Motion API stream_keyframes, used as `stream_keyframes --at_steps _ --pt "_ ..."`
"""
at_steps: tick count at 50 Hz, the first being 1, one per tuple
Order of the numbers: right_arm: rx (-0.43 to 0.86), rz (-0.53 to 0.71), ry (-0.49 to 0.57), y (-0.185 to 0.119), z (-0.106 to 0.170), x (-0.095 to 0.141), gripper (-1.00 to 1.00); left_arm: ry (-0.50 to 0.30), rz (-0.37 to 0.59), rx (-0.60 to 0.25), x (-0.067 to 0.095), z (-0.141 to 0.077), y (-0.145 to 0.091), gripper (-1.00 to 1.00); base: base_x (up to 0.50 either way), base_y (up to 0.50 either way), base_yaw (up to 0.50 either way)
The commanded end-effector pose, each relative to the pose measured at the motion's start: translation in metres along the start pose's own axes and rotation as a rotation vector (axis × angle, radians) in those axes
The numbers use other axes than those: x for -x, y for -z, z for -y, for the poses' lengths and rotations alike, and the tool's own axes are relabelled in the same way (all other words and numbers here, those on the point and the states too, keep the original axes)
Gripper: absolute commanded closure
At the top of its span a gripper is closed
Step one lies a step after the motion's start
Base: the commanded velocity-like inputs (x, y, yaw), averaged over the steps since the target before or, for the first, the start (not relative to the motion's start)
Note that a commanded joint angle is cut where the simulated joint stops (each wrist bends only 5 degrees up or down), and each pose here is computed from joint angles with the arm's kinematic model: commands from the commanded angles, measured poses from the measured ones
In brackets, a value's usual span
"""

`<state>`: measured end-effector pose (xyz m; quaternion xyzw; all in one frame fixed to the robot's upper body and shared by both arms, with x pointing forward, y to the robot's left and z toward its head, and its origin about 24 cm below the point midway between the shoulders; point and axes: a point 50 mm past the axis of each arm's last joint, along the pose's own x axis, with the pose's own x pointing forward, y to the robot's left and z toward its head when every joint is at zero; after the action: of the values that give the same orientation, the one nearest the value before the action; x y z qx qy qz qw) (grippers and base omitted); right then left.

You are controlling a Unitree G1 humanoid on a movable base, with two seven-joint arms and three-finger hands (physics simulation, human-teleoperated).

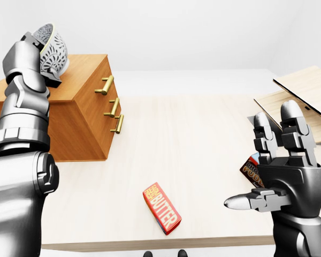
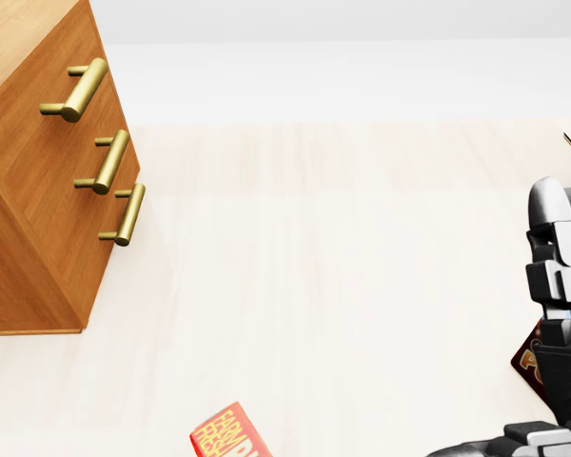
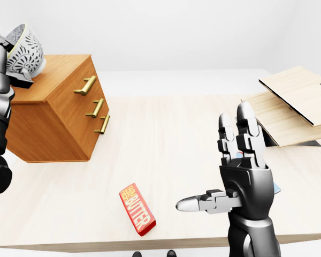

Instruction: Close the top drawer of the cabinet and put the bowl on top of it.

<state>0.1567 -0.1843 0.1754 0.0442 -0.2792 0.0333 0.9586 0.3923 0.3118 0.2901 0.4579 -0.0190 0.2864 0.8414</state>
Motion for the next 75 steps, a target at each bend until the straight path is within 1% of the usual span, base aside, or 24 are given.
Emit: stream_keyframes --at_steps 1,10,11,22,23,24,25,35,43,56,62,64,65,66,67,69,70,71,72,73,75 --pt "-0.001 -0.010 -0.002 0.003 -0.001 -0.001 -1.00 -0.006 0.002 -0.090 0.002 0.013 -0.002 1.00 0.00 0.00 0.00" --pt "-0.001 -0.007 -0.001 0.001 0.000 0.000 -1.00 0.008 -0.011 -0.100 0.004 0.021 0.003 1.00 0.00 0.00 0.00" --pt "-0.001 -0.004 0.000 0.000 0.000 0.001 -1.00 0.013 -0.011 -0.111 0.005 0.022 0.003 1.00 0.00 0.00 0.00" --pt "0.002 0.008 0.005 -0.001 0.002 -0.001 -1.00 0.025 -0.021 -0.099 0.006 0.026 0.006 1.00 0.00 0.00 0.00" --pt "0.001 0.009 0.005 -0.001 0.002 -0.001 -1.00 0.027 -0.021 -0.101 0.006 0.026 0.006 0.91 0.00 0.00 0.00" --pt "0.001 0.010 0.004 -0.001 0.002 -0.001 -1.00 0.027 -0.021 -0.103 0.006 0.027 0.006 0.69 0.00 0.00 0.00" --pt "0.002 0.013 0.005 -0.002 0.002 -0.001 -1.00 0.032 -0.020 -0.113 0.006 0.028 0.007 -1.00 0.00 0.00 0.00" --pt "0.006 0.014 0.006 -0.002 0.002 -0.002 -1.00 0.034 -0.028 -0.113 0.006 0.027 0.010 -1.00 0.00 0.00 0.00" --pt "0.005 0.007 0.003 -0.001 0.001 -0.001 -1.00 0.032 -0.021 -0.109 0.005 0.023 0.007 -1.00 0.00 0.00 0.00" --pt "0.005 0.008 0.004 -0.001 0.001 -0.001 -1.00 0.033 -0.023 -0.116 0.005 0.024 0.008 -1.00 0.00 0.00 0.00" --pt "0.005 0.014 0.005 -0.003 0.002 -0.001 -1.00 0.034 -0.023 -0.105 0.005 0.021 0.008 -1.00 0.00 0.00 0.00" --pt "0.006 0.014 0.004 -0.002 0.002 -0.001 -1.00 0.034 -0.021 -0.062 0.004 0.018 0.007 -1.00 0.00 0.00 0.00" --pt "0.006 0.014 0.005 -0.002 0.002 -0.001 -1.00 0.035 -0.015 -0.060 0.003 0.016 0.005 -1.00 0.00 0.00 0.00" --pt "0.006 0.017 0.006 -0.003 0.002 -0.001 -1.00 0.024 -0.007 -0.013 0.002 0.009 0.002 -1.00 0.00 0.00 0.00" --pt "0.006 0.019 0.008 -0.003 0.003 -0.002 -1.00 0.032 0.003 0.021 0.001 0.005 0.000 -1.00 0.00 0.00 0.00" --pt "0.007 0.020 0.008 -0.003 0.003 -0.002 -1.00 0.025 0.014 0.034 0.001 0.000 -0.002 -1.00 0.00 0.00 0.00" --pt "0.006 0.014 0.007 -0.001 0.002 -0.002 -1.00 -0.052 0.044 0.093 -0.002 -0.021 -0.009 -1.00 0.00 0.00 0.00" --pt "0.007 0.009 0.006 0.000 0.002 -0.002 -1.00 -0.061 0.058 0.141 -0.002 -0.029 -0.012 -1.00 0.00 0.00 0.00" --pt "0.005 0.007 0.005 0.000 0.001 -0.002 -1.00 -0.061 0.092 0.197 -0.002 -0.039 -0.018 -1.00 0.00 0.00 0.00" --pt "0.005 0.007 0.005 0.000 0.001 -0.002 -1.00 -0.062 0.101 0.200 -0.001 -0.040 -0.018 -1.00 0.00 0.00 0.00" --pt "0.003 0.003 0.006 0.002 0.002 -0.003 -1.00 -0.103 0.192 0.254 0.004 -0.060 -0.030 -1.00 0.00 0.00 0.00"
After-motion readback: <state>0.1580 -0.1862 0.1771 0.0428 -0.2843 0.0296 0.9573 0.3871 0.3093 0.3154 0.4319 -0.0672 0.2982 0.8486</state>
